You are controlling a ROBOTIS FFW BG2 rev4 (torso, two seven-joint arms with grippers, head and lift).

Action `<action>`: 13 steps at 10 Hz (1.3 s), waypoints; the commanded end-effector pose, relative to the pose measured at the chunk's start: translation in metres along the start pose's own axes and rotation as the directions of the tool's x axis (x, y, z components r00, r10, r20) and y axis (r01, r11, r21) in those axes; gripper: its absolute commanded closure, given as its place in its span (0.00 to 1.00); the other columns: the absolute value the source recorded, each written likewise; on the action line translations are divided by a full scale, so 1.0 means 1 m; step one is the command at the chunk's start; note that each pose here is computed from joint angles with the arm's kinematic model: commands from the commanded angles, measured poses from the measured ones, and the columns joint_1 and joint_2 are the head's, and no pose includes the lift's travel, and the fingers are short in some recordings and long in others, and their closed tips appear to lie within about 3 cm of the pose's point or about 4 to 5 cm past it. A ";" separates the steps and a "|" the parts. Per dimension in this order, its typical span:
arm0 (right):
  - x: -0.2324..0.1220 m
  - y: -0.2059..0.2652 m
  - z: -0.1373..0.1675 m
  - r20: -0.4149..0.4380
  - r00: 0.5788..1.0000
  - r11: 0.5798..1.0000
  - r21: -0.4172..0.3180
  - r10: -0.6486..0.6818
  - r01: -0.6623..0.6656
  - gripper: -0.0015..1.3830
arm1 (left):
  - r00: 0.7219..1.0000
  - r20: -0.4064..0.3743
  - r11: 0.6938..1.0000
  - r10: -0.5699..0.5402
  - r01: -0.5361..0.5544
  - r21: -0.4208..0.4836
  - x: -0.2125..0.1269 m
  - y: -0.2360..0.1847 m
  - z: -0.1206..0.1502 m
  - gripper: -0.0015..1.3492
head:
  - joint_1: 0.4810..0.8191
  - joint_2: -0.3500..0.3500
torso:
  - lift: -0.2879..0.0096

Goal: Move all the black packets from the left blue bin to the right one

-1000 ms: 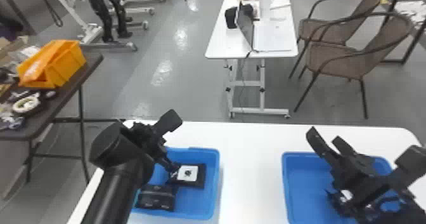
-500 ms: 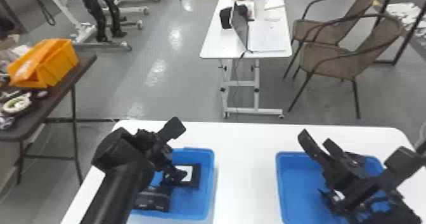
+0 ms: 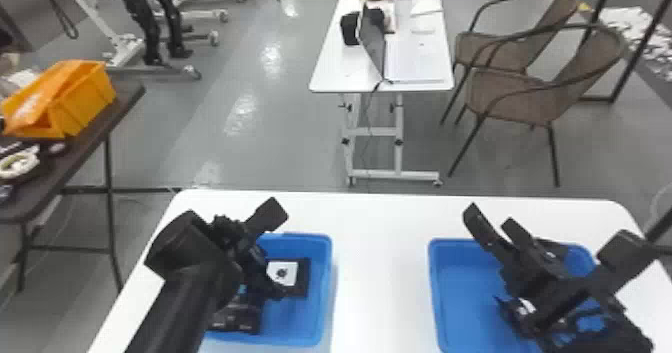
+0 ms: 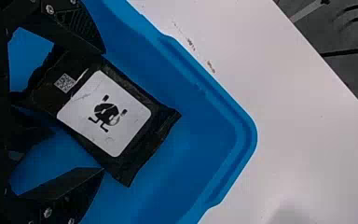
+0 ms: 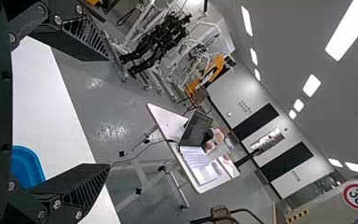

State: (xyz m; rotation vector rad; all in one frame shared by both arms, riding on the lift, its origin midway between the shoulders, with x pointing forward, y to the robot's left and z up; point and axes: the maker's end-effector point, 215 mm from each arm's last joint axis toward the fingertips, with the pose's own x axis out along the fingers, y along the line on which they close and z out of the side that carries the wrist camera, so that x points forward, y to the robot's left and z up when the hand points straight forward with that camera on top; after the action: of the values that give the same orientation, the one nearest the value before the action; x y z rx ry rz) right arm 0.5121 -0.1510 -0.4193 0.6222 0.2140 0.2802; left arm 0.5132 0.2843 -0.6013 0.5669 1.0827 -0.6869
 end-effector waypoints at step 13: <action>0.000 0.002 -0.005 -0.008 1.000 1.000 0.019 0.013 -0.013 0.15 | 1.000 -0.001 0.997 0.007 -0.007 0.082 -0.006 -0.003 0.011 0.88 | 0.63 0.70 | 0.97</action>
State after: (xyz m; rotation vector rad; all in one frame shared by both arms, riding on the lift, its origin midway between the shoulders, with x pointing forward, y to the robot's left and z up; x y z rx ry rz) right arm 0.5103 -0.1466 -0.4220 0.6414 0.2197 0.2923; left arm 0.5124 0.2749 -0.5989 0.6433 1.0816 -0.7372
